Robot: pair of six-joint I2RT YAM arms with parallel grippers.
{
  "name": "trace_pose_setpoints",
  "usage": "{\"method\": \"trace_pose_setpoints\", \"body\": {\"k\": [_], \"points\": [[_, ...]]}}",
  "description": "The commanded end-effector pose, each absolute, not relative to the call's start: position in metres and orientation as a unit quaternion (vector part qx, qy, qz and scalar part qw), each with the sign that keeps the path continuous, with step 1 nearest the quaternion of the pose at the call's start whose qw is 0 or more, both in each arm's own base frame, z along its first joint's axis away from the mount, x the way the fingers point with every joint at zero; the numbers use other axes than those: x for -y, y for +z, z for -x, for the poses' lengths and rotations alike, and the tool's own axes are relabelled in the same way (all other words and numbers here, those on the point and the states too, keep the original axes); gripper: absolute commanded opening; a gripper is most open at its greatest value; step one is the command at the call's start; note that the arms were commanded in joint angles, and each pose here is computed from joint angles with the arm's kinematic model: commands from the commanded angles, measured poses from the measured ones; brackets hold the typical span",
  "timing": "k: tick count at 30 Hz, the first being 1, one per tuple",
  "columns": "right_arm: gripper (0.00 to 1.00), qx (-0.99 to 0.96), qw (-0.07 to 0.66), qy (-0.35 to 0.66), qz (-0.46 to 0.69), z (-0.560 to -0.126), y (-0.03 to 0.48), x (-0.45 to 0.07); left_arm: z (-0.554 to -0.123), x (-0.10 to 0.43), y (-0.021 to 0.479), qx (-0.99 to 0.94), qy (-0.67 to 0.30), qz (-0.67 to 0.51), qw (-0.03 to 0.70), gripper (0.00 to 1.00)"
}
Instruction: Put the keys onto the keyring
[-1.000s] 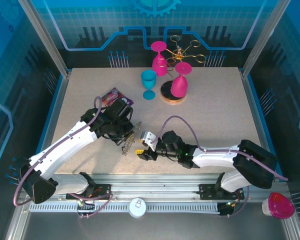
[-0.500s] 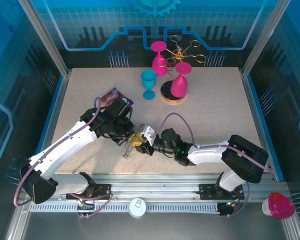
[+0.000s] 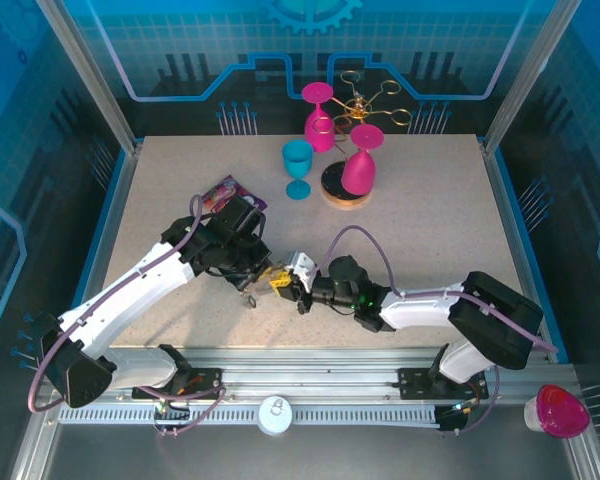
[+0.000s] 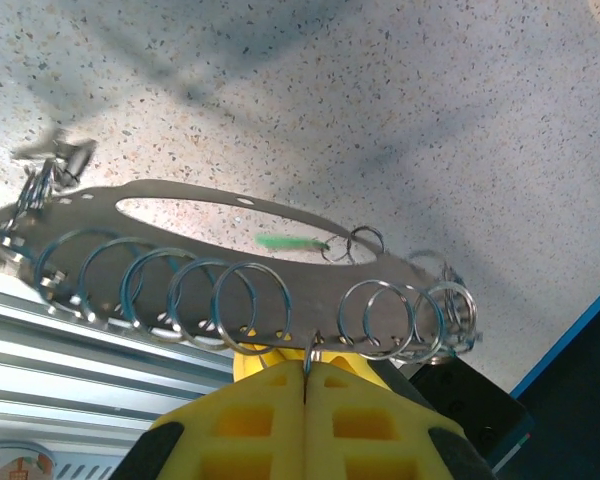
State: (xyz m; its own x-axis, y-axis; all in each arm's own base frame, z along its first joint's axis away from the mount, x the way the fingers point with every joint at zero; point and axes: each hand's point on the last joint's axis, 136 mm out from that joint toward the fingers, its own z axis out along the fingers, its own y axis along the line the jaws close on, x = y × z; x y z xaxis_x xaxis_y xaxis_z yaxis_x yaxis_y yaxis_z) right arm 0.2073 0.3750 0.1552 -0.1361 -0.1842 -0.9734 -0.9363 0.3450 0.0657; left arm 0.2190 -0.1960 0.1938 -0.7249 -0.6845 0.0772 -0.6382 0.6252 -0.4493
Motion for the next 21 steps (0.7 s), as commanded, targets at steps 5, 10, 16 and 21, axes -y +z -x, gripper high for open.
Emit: {"method": "trace_pose_setpoints", "body": {"k": [5,10,16,21], "points": [[0.0,-0.668,0.476,0.368,0.437,-0.207,0.134,-0.361,-0.218,0.187,0.189,-0.895,-0.217,0.384,0.056,0.0],[0.18,-0.665,0.478,0.372,0.437,-0.209,0.14,-0.365,-0.219,0.19,0.187,-0.894,-0.22,0.386,0.051,0.0],[0.49,-0.637,0.522,0.349,0.448,-0.208,0.161,-0.351,-0.219,0.19,0.184,-0.887,-0.223,0.401,0.047,0.0],[0.42,-0.596,0.559,0.315,0.483,-0.206,0.177,-0.352,-0.218,0.198,0.178,-0.876,-0.238,0.419,0.026,0.0]]}}
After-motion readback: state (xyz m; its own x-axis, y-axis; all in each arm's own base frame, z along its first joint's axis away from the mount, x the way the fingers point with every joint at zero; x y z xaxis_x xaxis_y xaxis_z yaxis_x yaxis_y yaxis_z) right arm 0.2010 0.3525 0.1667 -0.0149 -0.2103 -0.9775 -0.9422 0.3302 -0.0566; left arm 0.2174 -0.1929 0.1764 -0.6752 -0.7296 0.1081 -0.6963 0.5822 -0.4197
